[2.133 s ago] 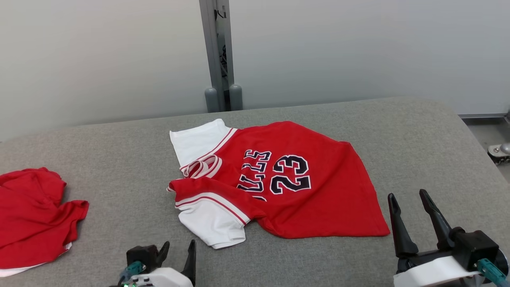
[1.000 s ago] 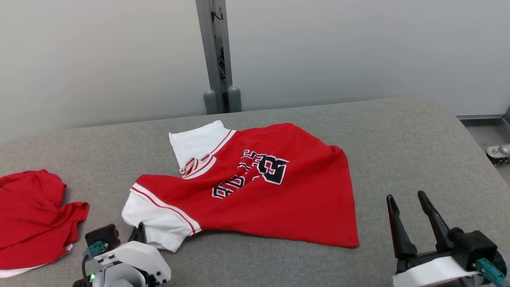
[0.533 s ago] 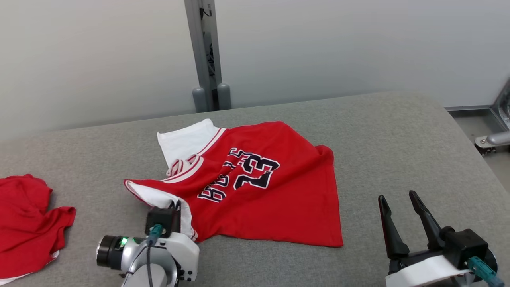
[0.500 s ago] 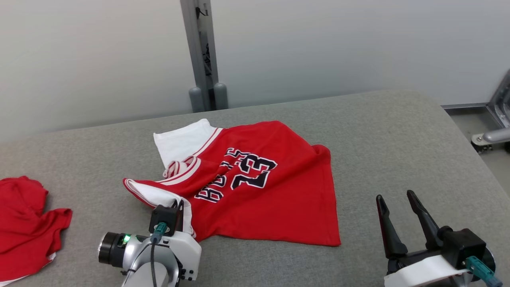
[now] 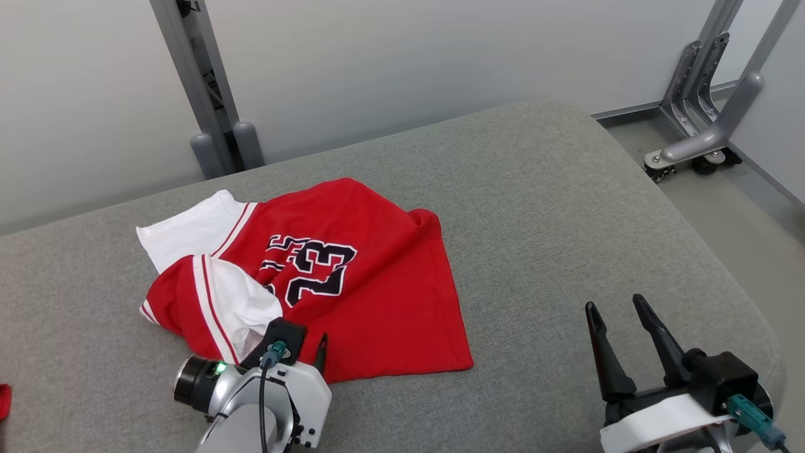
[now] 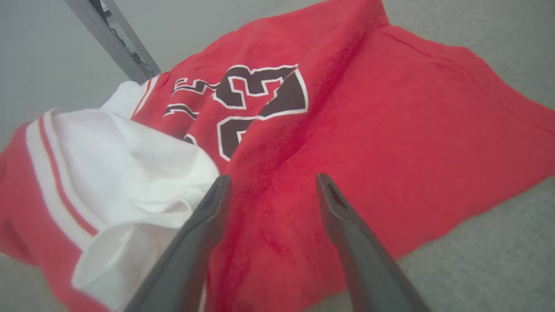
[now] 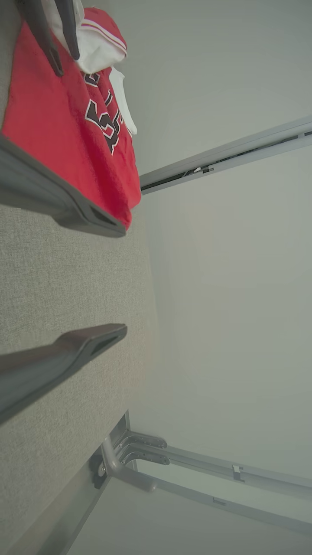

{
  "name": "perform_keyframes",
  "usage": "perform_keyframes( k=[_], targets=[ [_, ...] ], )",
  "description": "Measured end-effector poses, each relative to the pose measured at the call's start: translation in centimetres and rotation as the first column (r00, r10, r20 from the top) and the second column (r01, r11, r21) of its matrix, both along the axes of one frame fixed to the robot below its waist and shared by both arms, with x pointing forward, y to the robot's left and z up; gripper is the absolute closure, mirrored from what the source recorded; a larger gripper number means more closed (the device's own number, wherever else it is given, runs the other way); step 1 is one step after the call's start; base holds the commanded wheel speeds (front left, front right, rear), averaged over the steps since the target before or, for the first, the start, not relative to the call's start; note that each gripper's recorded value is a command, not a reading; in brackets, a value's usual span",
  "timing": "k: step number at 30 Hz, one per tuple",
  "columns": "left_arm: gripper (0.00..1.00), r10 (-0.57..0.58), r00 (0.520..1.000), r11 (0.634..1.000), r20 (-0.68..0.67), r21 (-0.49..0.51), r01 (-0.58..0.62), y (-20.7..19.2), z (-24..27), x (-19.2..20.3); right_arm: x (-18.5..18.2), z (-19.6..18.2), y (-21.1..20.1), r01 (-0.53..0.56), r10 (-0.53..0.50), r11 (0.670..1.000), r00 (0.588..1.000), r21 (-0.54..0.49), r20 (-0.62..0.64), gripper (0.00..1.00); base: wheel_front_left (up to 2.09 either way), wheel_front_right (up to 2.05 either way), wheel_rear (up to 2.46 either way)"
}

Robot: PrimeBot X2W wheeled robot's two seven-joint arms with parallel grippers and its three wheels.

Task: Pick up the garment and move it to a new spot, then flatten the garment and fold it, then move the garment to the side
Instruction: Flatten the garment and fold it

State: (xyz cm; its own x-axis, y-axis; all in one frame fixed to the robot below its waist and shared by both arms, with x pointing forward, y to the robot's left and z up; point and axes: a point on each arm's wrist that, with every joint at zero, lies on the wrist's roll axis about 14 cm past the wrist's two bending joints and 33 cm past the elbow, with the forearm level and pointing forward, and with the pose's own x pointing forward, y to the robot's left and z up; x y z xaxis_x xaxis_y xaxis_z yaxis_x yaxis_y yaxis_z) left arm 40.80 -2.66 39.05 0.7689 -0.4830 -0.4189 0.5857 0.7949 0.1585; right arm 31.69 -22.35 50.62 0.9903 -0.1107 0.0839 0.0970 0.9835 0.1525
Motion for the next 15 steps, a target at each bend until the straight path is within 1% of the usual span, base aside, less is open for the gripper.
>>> perform_keyframes(
  k=[4,7,8,9,11,12,15],
  targets=[
    [0.0,-0.006,0.999,0.999,-0.041,-0.042,0.005,-0.2,-0.4,-1.0,0.0,-0.1,-0.6,0.015,-0.015,1.0,1.0,0.003,-0.003,0.0,0.0,0.0,0.0],
    [0.0,0.015,0.999,0.996,-0.033,-0.088,-0.018,-0.1,0.5,-1.0,0.5,-0.1,0.1,-0.007,0.007,1.0,1.0,0.007,0.0,0.0,0.0,0.0,0.0],
    [0.0,0.039,0.999,0.991,-0.023,-0.131,-0.041,0.0,1.4,-0.8,0.8,0.0,0.6,-0.025,0.025,1.0,1.0,0.008,0.004,0.0,0.0,0.0,0.0],
    [0.0,0.039,0.999,0.991,-0.023,-0.131,-0.041,0.0,1.4,-0.8,0.8,0.0,0.6,-0.025,0.025,1.0,1.0,0.008,0.004,0.0,0.0,0.0,0.0],
    [0.0,0.079,0.997,0.983,-0.01,-0.166,-0.079,0.5,2.3,-0.5,1.2,0.1,1.3,-0.048,0.048,0.999,0.999,0.009,0.008,0.0,0.0,0.0,0.0],
    [0.0,0.134,0.991,0.971,0.003,-0.2,-0.131,1.4,3.2,0.1,1.5,0.3,1.9,-0.068,0.068,0.998,0.998,0.009,0.013,0.0,0.0,0.0,0.0],
    [0.0,0.217,0.975,0.943,0.05,-0.27,-0.196,2.5,5.7,1.3,1.8,0.3,2.5,-0.088,0.087,0.996,0.996,0.011,0.016,0.0,0.0,0.0,0.0]
  ],
)
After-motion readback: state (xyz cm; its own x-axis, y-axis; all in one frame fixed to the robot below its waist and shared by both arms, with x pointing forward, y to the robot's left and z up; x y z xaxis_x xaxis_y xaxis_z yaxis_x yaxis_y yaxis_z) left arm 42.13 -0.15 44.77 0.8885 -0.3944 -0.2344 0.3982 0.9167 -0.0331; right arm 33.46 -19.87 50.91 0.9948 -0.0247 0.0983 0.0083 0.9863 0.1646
